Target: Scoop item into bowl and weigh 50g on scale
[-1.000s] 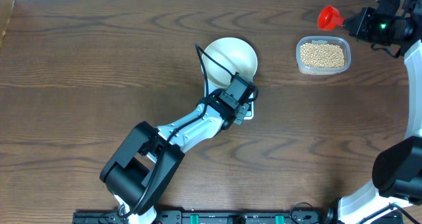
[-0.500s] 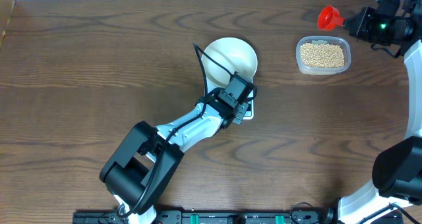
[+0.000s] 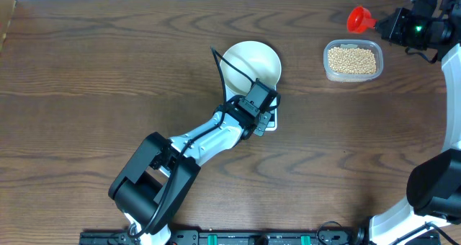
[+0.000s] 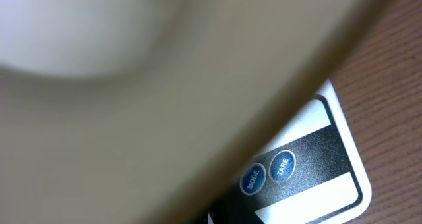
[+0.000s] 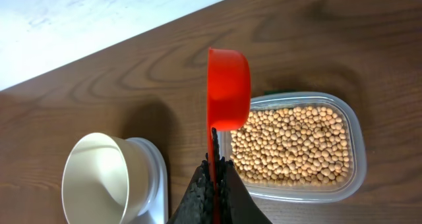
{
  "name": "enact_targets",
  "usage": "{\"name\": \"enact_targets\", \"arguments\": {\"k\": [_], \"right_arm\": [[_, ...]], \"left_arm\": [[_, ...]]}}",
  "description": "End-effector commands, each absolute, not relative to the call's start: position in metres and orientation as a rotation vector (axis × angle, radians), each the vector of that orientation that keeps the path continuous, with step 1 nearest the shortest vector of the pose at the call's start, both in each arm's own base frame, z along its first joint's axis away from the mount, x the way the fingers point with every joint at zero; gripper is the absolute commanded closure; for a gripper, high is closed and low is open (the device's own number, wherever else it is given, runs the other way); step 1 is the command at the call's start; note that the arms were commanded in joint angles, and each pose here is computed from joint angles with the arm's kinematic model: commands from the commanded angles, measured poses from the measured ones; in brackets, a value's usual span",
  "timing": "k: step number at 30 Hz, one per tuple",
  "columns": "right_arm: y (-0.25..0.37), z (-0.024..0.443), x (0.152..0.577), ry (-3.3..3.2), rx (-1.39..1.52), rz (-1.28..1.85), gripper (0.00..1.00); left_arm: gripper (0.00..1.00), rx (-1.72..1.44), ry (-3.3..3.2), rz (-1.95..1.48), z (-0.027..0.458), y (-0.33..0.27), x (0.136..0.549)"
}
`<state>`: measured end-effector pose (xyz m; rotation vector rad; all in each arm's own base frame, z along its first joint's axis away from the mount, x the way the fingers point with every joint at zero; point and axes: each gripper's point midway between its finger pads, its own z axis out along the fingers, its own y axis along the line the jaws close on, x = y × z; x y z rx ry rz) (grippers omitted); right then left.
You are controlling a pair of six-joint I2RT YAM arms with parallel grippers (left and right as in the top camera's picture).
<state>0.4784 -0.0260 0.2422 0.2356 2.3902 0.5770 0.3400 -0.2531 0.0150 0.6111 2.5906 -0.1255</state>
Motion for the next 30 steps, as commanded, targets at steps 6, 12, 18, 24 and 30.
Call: {"name": "enact_targets", "arguments": {"k": [6, 12, 18, 24, 30], "right_arm": [[-0.029, 0.255, 0.478, 2.363, 0.214, 0.557, 0.99], [-0.029, 0.255, 0.478, 2.363, 0.214, 0.557, 0.99], [-0.029, 0.255, 0.478, 2.364, 0.215, 0.557, 0.99], [-0.029, 0.255, 0.478, 2.364, 0.215, 0.557, 0.99], [-0.029, 0.255, 0.478, 2.364, 0.214, 0.557, 0.99]], "left_arm": [[0.93, 0.665, 2.737, -0.085, -0.029, -0.235, 0.312], [0.93, 0.693, 2.731, -0.092, -0.029, -0.241, 0.307], [0.93, 0.694, 2.731, -0.074, -0.03, -0.239, 0.307], [0.93, 0.69, 2.733, -0.047, -0.032, -0.235, 0.307], [0.93, 0.667, 2.724, 0.012, -0.031, -0.226, 0.313]]}}
